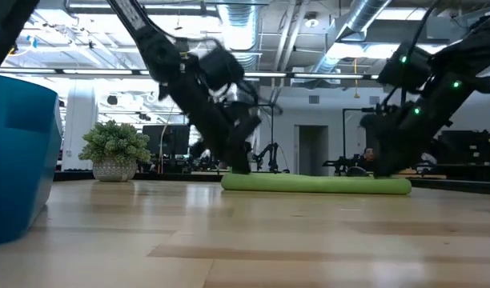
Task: Fold microfiber towels
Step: Fold the green microfiber towel
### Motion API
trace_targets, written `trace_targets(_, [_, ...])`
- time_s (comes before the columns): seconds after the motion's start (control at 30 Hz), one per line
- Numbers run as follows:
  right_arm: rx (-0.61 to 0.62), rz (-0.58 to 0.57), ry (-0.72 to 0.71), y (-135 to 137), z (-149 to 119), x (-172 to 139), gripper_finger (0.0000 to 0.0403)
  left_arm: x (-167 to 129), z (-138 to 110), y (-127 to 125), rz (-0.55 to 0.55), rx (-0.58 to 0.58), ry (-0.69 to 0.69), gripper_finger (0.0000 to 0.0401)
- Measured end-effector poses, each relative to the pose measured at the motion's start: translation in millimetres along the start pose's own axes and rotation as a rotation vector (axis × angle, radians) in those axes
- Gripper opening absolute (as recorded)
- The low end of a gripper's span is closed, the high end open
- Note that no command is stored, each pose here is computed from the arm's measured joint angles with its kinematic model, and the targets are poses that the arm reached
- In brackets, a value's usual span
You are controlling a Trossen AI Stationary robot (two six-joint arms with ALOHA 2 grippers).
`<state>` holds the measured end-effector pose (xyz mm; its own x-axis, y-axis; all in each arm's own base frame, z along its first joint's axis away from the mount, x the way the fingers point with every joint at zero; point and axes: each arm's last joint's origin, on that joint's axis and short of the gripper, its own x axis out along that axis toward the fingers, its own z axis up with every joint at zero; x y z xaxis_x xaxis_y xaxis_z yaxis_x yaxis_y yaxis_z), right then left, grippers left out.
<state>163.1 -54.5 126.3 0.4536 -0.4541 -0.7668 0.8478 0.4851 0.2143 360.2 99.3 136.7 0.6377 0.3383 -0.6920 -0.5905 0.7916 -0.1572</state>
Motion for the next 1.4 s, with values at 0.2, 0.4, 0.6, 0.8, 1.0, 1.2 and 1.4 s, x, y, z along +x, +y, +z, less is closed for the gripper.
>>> trace_targets(0.2, [-0.022,-0.076,0.063,-4,-6,18,0.0091,19,-15,6,0.028,-0.044,0.06,0.002])
trace_targets(0.4, [-0.008,-0.066,0.068,-5,-4,20,0.0091,18,-17,7,0.014,-0.042,0.099,0.002])
trace_targets(0.6, [0.035,0.021,-0.028,-3,7,2,0.0091,16,-19,0,-0.055,-0.089,0.137,0.002])
trace_targets(0.8, [0.024,0.172,-0.074,13,4,-19,0.0091,9,-34,-28,-0.073,-0.084,0.165,0.002])
trace_targets(1.0, [-0.098,0.309,-0.004,37,-23,-32,0.0091,-5,-60,-70,-0.119,-0.12,0.216,0.002])
trace_targets(1.2, [0.012,0.363,0.084,52,-51,-42,0.0091,-23,-86,-109,-0.17,-0.167,0.241,0.002])
trace_targets(1.4, [0.076,0.436,-0.047,73,-67,-44,0.0091,-30,-94,-128,-0.223,-0.32,0.194,0.002])
